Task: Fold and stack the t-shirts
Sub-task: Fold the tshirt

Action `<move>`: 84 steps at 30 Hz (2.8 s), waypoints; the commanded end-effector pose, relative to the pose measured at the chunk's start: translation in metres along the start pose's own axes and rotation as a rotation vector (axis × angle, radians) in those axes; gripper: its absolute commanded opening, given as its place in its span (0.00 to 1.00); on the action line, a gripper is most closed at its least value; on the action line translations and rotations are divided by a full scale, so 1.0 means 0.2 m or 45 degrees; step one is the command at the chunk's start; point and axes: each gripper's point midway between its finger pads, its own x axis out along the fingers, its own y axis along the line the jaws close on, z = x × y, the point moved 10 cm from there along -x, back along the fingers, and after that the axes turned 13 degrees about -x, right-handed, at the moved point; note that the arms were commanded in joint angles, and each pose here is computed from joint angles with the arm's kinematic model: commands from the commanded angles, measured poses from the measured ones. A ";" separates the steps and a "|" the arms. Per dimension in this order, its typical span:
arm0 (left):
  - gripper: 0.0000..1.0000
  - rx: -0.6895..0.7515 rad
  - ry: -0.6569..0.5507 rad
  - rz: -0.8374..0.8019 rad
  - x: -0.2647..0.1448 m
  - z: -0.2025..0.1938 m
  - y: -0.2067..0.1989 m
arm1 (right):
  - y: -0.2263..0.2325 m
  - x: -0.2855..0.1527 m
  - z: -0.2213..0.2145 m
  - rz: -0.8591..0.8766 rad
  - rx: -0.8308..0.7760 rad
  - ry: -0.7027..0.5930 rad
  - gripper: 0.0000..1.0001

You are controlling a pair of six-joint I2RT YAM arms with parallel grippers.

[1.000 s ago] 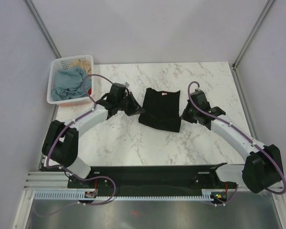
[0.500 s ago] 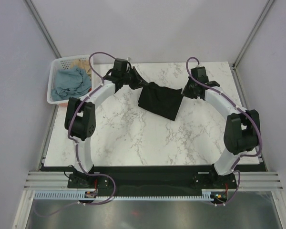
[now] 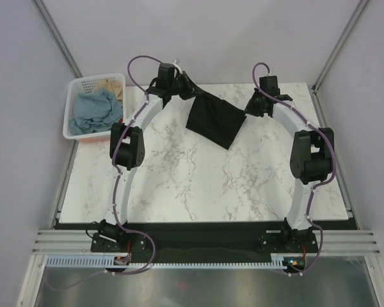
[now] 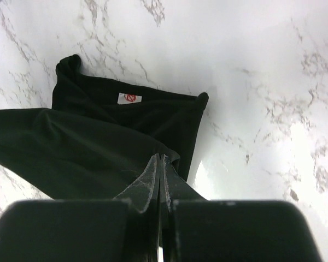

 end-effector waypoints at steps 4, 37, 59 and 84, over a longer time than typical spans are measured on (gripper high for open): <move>0.04 -0.010 -0.047 -0.160 0.16 0.13 0.05 | -0.05 0.11 0.11 0.021 0.036 -0.068 0.00; 0.59 0.264 0.068 0.019 -0.16 -0.07 0.47 | -0.18 0.00 -0.22 0.420 -0.104 0.131 0.70; 0.08 0.154 0.270 0.037 -0.07 -0.19 0.66 | -0.06 0.14 -0.56 0.547 -0.155 0.292 0.52; 0.34 -0.180 0.243 0.416 -0.88 -0.87 0.60 | -0.21 -0.49 -0.98 0.198 -0.255 0.421 0.45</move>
